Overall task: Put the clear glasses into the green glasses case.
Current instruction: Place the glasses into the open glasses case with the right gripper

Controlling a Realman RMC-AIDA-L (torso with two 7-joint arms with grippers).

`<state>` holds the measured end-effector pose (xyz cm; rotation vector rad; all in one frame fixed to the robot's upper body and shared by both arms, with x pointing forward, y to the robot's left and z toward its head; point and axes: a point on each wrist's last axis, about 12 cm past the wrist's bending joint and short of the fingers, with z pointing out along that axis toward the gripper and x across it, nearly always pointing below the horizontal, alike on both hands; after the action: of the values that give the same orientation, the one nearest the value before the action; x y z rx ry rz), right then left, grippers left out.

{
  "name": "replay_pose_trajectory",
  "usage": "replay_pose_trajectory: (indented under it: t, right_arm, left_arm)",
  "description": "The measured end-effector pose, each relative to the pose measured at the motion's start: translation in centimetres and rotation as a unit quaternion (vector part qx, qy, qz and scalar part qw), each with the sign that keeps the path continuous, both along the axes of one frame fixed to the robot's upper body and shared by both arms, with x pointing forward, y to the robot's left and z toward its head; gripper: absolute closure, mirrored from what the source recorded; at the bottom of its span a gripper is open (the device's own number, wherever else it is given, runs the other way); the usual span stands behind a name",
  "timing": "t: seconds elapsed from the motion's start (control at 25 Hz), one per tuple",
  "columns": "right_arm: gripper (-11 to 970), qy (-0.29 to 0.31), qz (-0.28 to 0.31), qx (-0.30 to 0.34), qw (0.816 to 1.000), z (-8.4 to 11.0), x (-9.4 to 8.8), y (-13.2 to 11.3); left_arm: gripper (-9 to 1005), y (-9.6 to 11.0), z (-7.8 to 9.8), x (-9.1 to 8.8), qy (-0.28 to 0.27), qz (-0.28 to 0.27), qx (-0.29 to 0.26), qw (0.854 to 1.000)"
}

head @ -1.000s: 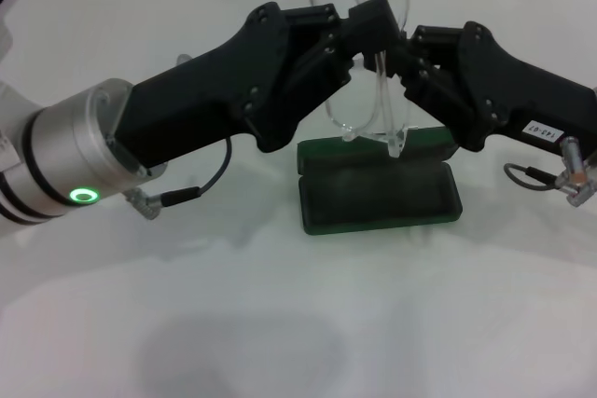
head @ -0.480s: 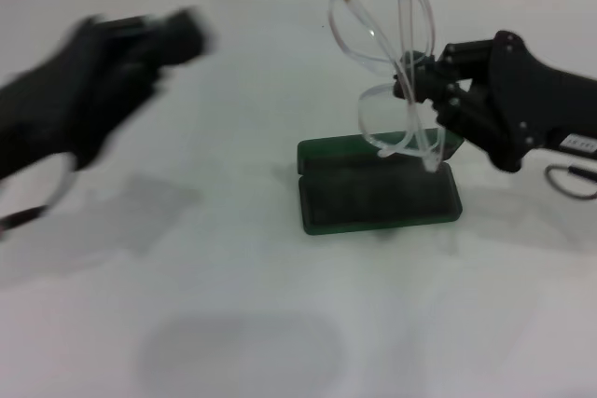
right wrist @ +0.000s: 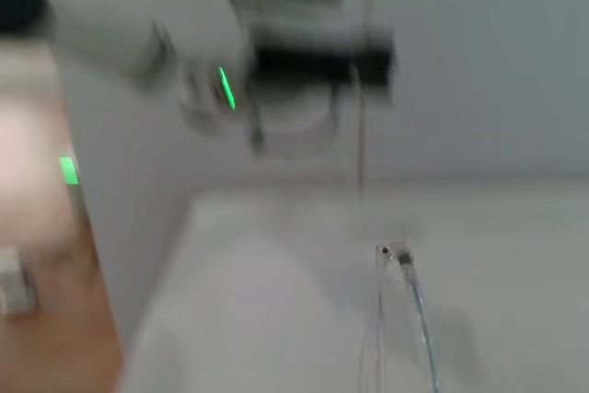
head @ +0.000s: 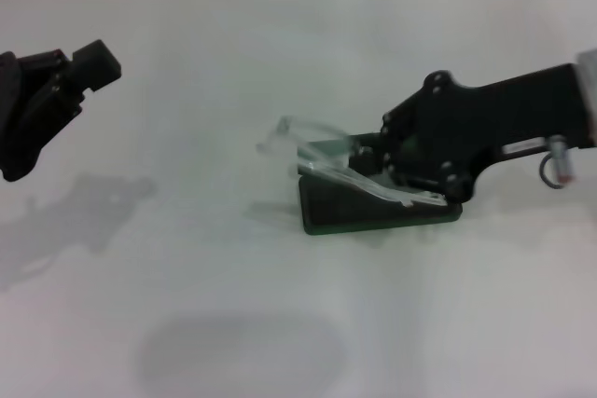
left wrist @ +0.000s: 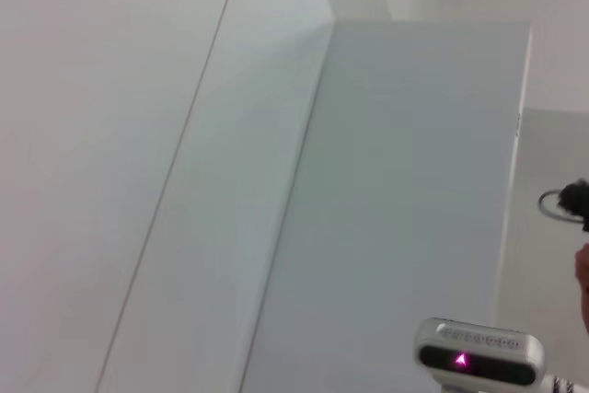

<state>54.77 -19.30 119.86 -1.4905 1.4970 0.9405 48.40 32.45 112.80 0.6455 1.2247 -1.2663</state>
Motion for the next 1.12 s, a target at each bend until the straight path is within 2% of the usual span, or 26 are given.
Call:
replay_pose_trajectory:
  t: [0.12,0.24,0.32,0.4,0.52,0.68,0.88,1.12]
  right_arm:
    - [886,0.003,-0.026,-0.114,0.993,1.0,0.7,2.2]
    - [886,0.001,-0.034,-0.208,0.978,2.1,1.5,4.3]
    - [886,-0.002,-0.034,-0.225,0.974,2.4,1.7,4.7]
    - [886,-0.015,-0.031,-0.277,0.960,3.1,2.2,6.3]
    - [886,-0.032,-0.031,-0.327,0.944,3.1,2.3,7.6]
    - [886,-0.064,-0.027,-0.385,0.920,2.5,2.1,8.8]
    - [886,-0.088,-0.025,-0.426,0.900,1.4,1.9,9.7]
    - [886,-0.126,-0.024,-0.430,0.894,-0.1,1.6,10.7]
  left_arm:
    - [967,-0.1,0.0,0.2,-0.002,0.005,0.001,1.000]
    - [967,-0.1,0.0,0.4,-0.005,0.015,0.003,1.000]
    - [967,0.0,-0.1,0.5,-0.006,0.021,0.001,1.000]
    - [967,-0.1,-0.2,0.4,-0.005,0.023,-0.002,1.000]
    - [967,-0.2,-0.3,0.4,-0.004,0.024,-0.004,1.000]
    - [967,-0.3,-0.4,0.2,-0.002,0.028,-0.008,1.000]
    - [966,-0.4,-0.7,0.3,0.003,0.036,-0.010,0.999]
    - [966,-0.7,-0.7,0.7,0.005,0.036,-0.010,0.999]
